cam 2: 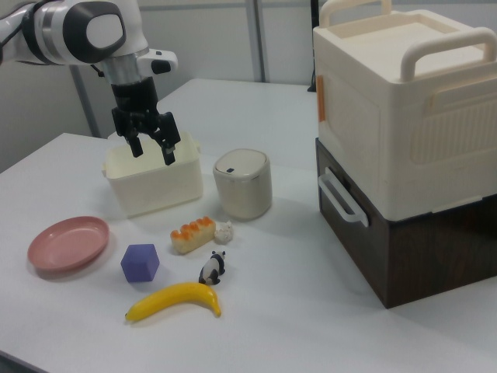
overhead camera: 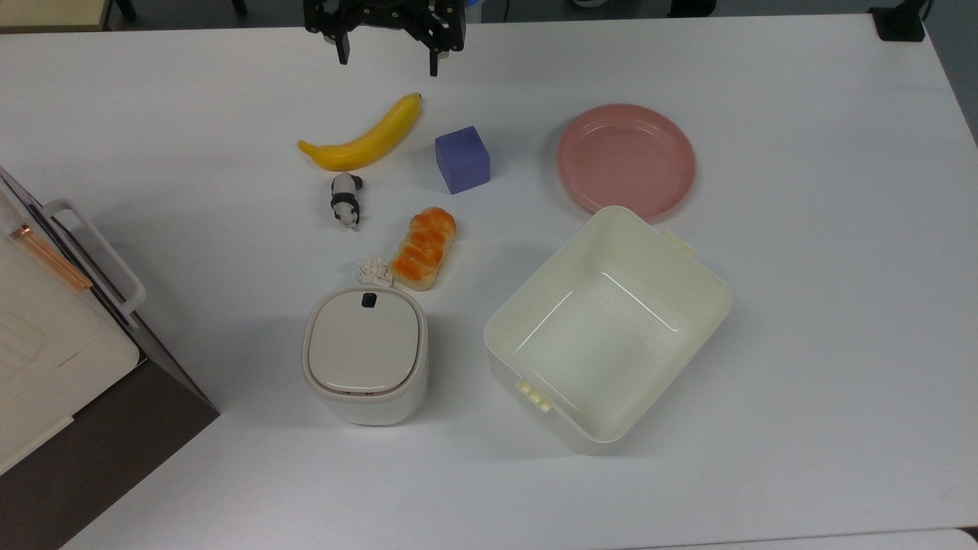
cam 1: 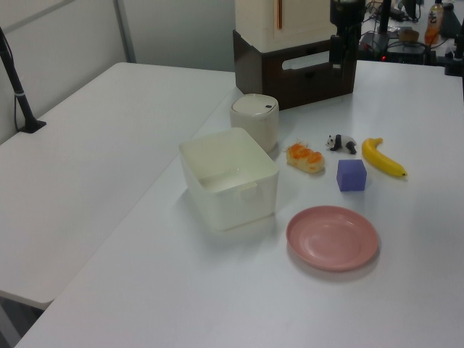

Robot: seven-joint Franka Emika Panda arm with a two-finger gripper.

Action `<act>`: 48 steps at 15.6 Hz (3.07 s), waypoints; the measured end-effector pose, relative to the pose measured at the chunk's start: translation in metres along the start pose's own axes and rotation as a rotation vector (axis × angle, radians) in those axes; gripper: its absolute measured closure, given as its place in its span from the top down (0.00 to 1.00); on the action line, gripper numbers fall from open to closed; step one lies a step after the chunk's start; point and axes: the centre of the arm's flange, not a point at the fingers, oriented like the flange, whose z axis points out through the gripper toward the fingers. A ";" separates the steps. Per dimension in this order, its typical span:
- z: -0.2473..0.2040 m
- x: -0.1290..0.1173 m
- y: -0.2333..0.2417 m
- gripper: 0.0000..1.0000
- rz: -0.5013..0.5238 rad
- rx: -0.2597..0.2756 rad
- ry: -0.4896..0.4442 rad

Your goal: Open the trash can

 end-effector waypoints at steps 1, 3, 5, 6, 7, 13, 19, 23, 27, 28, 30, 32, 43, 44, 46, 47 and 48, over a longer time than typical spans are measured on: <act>0.000 0.000 0.000 1.00 0.000 0.000 0.000; 0.001 -0.001 0.001 1.00 0.002 -0.001 -0.011; 0.001 -0.001 0.002 1.00 0.004 -0.001 -0.013; 0.001 -0.001 0.002 1.00 0.004 -0.001 -0.013; 0.001 -0.001 0.002 1.00 0.004 -0.001 -0.013; 0.001 -0.001 0.002 1.00 0.004 -0.001 -0.013; 0.001 -0.001 0.002 1.00 0.004 -0.001 -0.013; 0.001 -0.001 0.002 1.00 -0.094 -0.001 -0.013; 0.001 -0.001 0.002 1.00 -0.121 -0.001 -0.013; 0.001 -0.001 0.002 0.99 -0.125 -0.001 -0.013; 0.001 -0.001 0.002 0.94 -0.128 -0.001 -0.013; 0.001 -0.001 0.002 0.74 -0.129 -0.001 -0.013; 0.002 -0.001 0.002 0.01 -0.131 -0.001 -0.014; 0.002 -0.001 0.002 0.01 -0.131 -0.001 -0.012; -0.001 0.004 0.002 0.01 -0.131 0.001 0.023; -0.002 0.007 0.001 0.01 -0.131 0.003 0.050; -0.003 0.011 0.001 0.01 -0.131 0.004 0.078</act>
